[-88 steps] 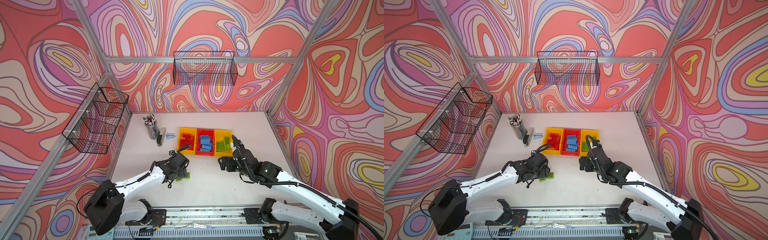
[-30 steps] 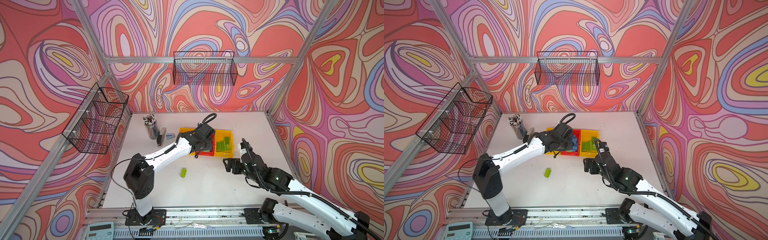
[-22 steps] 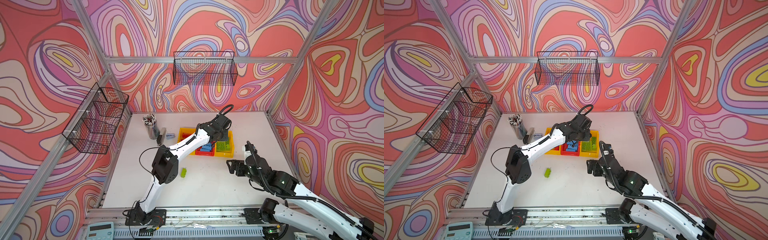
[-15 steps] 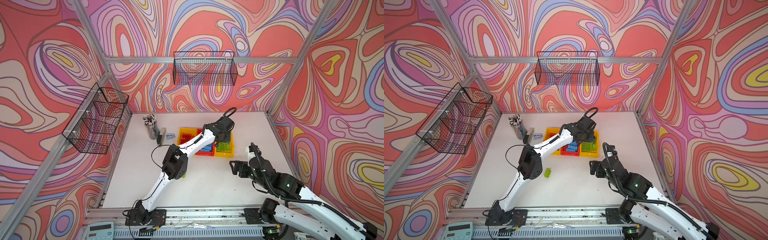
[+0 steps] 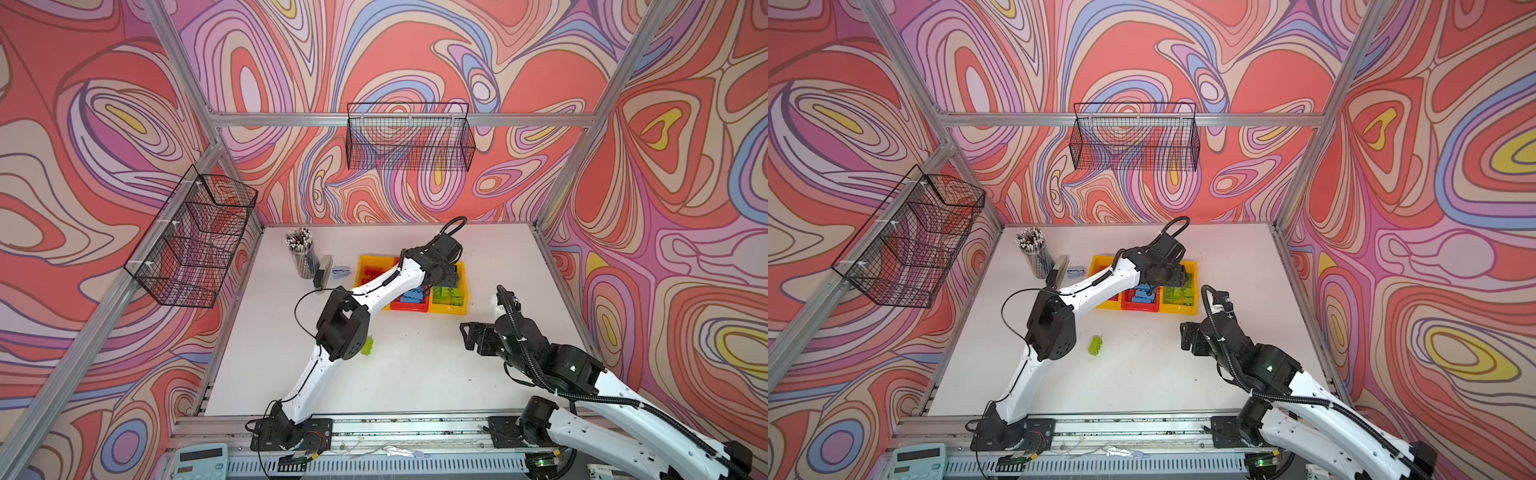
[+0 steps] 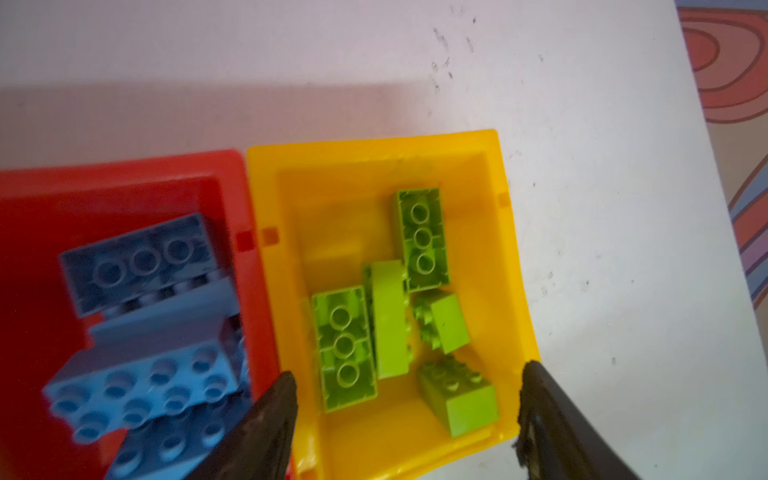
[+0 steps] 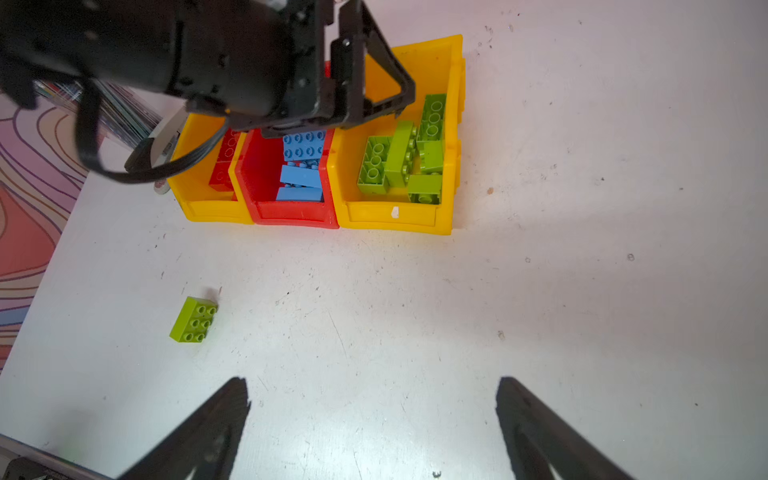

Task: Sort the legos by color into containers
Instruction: 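Carry the lime-green brick to the far yellow bin and release it, then move the left gripper back to the last lime-green brick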

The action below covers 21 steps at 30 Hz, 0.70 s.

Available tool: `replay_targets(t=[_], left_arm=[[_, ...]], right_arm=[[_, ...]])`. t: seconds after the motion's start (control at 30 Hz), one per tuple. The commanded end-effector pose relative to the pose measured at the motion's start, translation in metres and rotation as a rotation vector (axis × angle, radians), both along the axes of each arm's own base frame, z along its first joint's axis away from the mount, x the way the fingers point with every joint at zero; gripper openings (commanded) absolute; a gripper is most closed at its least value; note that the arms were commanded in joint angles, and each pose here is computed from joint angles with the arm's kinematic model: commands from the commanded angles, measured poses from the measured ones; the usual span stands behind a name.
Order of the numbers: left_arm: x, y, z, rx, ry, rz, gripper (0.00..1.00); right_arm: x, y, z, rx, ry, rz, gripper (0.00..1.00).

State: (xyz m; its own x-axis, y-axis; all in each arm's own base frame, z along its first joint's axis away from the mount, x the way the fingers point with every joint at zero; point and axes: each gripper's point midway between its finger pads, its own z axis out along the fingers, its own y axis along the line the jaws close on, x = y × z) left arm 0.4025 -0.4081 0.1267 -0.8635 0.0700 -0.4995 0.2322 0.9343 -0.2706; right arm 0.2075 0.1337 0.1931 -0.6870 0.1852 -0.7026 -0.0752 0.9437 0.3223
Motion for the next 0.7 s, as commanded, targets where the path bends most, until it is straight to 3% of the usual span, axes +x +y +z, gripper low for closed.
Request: replay_targets(t=[0.0, 0.43, 0.67], left_arm=[[-0.016, 0.018, 0.043, -0.067, -0.08, 0.024, 0.69], [-0.142, 0.192, -0.017, 0.199, 0.002, 0.153, 0.63], [-0.163, 0.226, -0.045, 0.257, 0.011, 0.173, 0.63]], right_arm=[[0.005, 0.004, 0.012, 0.014, -0.018, -0.003, 0.98], [0.025, 0.05, 0.004, 0.031, 0.026, 0.096, 0.98], [0.03, 0.066, 0.004, 0.051, 0.054, 0.114, 0.98]])
